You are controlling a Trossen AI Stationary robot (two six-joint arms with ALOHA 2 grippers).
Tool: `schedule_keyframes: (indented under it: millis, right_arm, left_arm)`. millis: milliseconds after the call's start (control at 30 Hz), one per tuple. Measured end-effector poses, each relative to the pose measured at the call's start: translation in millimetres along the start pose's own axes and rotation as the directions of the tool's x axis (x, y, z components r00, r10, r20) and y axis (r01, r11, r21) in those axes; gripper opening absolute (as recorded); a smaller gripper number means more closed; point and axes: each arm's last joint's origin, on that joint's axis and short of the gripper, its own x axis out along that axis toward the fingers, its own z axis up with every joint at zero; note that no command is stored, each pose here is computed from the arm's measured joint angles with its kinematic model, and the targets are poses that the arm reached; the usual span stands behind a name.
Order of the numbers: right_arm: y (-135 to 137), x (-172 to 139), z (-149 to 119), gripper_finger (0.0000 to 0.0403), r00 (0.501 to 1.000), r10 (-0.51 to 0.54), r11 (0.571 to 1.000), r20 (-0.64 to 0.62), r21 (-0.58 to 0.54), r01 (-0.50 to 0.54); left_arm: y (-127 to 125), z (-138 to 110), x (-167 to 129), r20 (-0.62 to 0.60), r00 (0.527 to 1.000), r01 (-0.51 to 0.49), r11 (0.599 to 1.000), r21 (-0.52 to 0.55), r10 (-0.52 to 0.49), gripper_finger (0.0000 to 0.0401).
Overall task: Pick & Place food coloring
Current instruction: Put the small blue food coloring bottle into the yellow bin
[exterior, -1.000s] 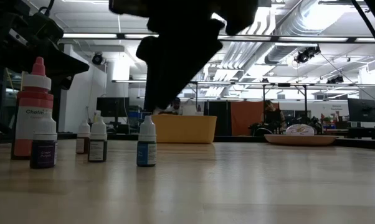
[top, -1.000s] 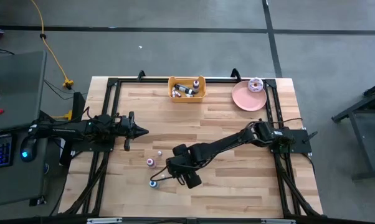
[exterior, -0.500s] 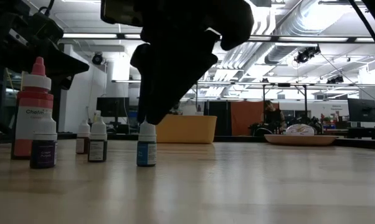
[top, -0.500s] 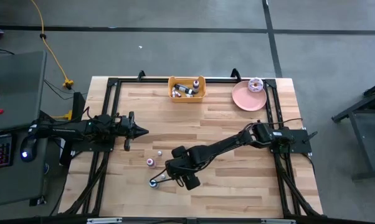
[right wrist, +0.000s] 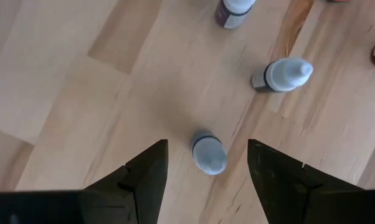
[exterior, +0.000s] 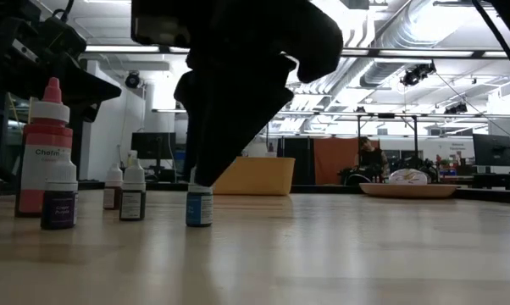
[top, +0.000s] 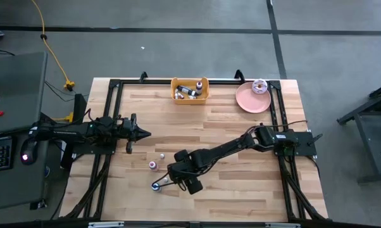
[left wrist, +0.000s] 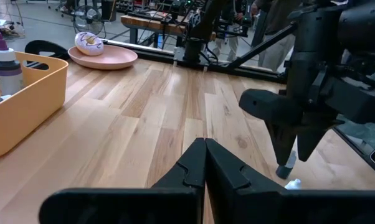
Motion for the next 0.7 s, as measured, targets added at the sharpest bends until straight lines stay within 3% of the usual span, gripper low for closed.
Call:
schedule_keyframes:
  millis: [333, 700]
  right_arm:
    - [-0.6, 0.0, 0.3, 0.0205, 1.0, 0.0, 1.0, 0.003, 0.001, 0.0]
    - [-1.0, 0.0, 0.7, 0.0161, 1.0, 0.0, 1.0, 0.008, 0.001, 0.0]
  left_arm:
    - [0.1, 0.0, 0.0, 0.0, 1.0, -0.002, 1.0, 0.0, 0.002, 0.0001]
    - [0.1, 0.0, 0.0, 0.0, 1.0, -0.002, 1.0, 0.0, 0.002, 0.0001]
